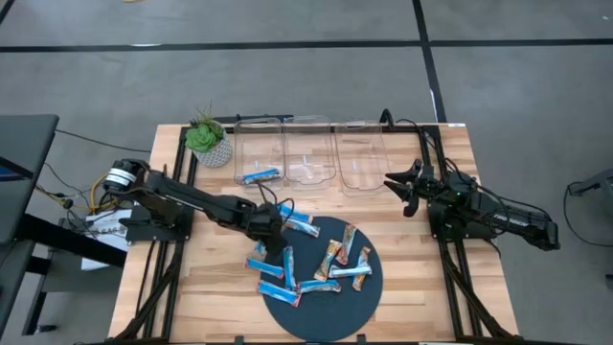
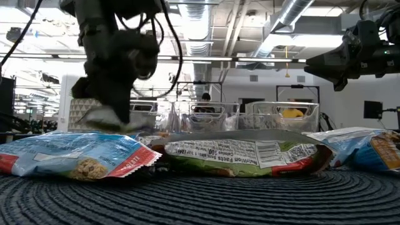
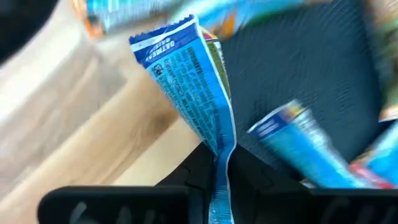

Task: Pick and place Granola Bars by type
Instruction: Put the blue granola bar into the left transparent bin

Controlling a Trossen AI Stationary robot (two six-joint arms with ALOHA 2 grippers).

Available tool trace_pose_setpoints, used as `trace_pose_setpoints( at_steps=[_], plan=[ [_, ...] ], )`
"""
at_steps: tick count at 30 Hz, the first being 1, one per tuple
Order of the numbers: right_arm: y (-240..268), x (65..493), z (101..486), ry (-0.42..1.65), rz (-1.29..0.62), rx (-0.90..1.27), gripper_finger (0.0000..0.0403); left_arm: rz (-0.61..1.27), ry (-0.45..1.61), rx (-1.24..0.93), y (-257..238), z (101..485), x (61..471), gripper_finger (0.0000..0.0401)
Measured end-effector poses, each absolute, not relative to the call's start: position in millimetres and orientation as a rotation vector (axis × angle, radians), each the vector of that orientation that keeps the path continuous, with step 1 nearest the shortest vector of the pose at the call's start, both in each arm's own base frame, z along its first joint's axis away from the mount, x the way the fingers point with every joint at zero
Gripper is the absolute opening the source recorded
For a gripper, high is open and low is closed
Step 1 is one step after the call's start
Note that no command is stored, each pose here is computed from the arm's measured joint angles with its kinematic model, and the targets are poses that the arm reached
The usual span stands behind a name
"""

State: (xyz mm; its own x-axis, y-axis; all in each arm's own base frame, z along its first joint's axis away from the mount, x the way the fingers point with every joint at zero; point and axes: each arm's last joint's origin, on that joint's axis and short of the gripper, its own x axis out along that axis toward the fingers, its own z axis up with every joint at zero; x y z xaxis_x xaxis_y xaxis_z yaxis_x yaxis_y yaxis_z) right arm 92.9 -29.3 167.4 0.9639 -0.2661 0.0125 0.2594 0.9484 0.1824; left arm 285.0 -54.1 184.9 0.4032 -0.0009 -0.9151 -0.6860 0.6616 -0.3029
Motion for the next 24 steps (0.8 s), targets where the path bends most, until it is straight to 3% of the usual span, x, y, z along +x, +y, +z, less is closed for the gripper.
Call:
trace_pose_setpoints(
  at_steps=[15, 24],
  plan=[
    [-29, 93, 168, -0.038, -0.268, 0.180, 0.0123, 0.394, 0.538, -0.636, -45, 262, 280, 0.0023],
    [-29, 93, 167, -0.037, -0.267, 0.181, 0.0123, 0.330, 0.338, -0.543, -42, 295, 272, 0.0023]
  ],
)
